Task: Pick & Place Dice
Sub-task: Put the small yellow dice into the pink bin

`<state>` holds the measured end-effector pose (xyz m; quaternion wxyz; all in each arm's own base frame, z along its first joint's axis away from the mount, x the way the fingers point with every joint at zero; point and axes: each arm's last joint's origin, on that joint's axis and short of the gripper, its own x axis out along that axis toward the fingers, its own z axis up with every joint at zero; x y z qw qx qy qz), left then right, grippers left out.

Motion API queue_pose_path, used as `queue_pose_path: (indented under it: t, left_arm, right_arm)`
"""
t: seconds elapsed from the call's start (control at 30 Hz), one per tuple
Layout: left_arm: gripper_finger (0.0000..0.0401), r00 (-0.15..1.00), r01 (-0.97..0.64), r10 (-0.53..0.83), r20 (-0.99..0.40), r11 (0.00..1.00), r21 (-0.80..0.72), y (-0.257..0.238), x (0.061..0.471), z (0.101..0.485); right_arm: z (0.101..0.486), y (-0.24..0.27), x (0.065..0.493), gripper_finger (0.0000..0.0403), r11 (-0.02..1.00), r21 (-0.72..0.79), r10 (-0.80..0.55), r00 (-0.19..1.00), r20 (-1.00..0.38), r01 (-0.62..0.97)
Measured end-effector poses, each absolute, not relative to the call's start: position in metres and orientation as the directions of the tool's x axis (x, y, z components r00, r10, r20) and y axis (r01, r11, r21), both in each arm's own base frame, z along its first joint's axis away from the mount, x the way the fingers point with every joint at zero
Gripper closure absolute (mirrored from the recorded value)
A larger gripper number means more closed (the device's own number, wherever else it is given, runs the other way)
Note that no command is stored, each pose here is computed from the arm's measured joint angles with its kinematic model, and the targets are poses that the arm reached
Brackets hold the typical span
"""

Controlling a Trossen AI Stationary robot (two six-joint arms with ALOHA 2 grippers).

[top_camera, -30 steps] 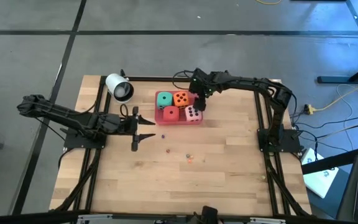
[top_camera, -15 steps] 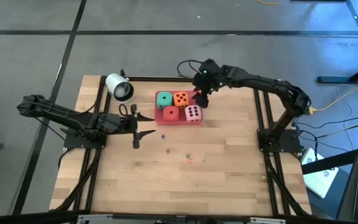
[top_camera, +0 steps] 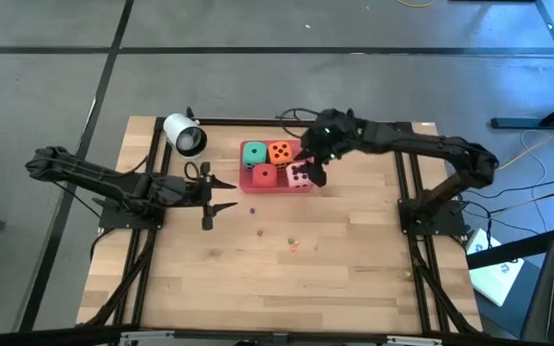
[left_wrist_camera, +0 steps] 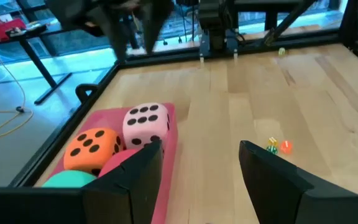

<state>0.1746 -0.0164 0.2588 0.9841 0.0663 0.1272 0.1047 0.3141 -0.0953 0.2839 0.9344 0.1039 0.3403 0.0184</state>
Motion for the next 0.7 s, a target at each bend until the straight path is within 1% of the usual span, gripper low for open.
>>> queue_pose_path:
  t: [0.13,0.27,0.37,0.43,0.5,0.57,0.7]
  left_arm:
    - [0.0191,0.950,-0.192,0.222,-0.220,0.970,0.151,-0.016,0.170,0.262]
    - [0.0191,0.951,-0.198,0.227,-0.210,0.969,0.151,-0.015,0.169,0.264]
    - [0.0191,0.944,-0.220,0.257,-0.208,0.958,0.184,-0.015,0.168,0.264]
    - [0.0191,0.937,-0.241,0.281,-0.206,0.950,0.199,-0.014,0.168,0.264]
    - [0.0191,0.933,-0.256,0.297,-0.204,0.945,0.203,-0.013,0.168,0.264]
    - [0.0191,0.933,-0.258,0.296,-0.206,0.947,0.192,-0.013,0.168,0.264]
    - [0.0191,0.941,-0.230,0.262,-0.216,0.959,0.164,-0.015,0.169,0.262]
  right_arm:
    - [0.274,-0.071,0.303,0.0196,0.977,0.213,0.104,0.853,-0.511,0.009]
    - [0.261,-0.048,0.294,0.0196,0.970,0.235,0.140,0.931,-0.336,-0.061]
    - [0.249,-0.034,0.289,0.0196,0.954,0.281,0.176,0.957,-0.229,-0.108]
    - [0.243,-0.023,0.287,0.0196,0.943,0.298,0.207,0.961,-0.181,-0.147]
    - [0.238,-0.014,0.286,0.0196,0.933,0.325,0.218,0.962,-0.165,-0.156]
    - [0.233,-0.006,0.286,0.0196,0.923,0.363,0.207,0.961,-0.184,-0.129]
    - [0.226,0.009,0.291,0.0196,0.915,0.383,0.215,0.956,-0.201,-0.126]
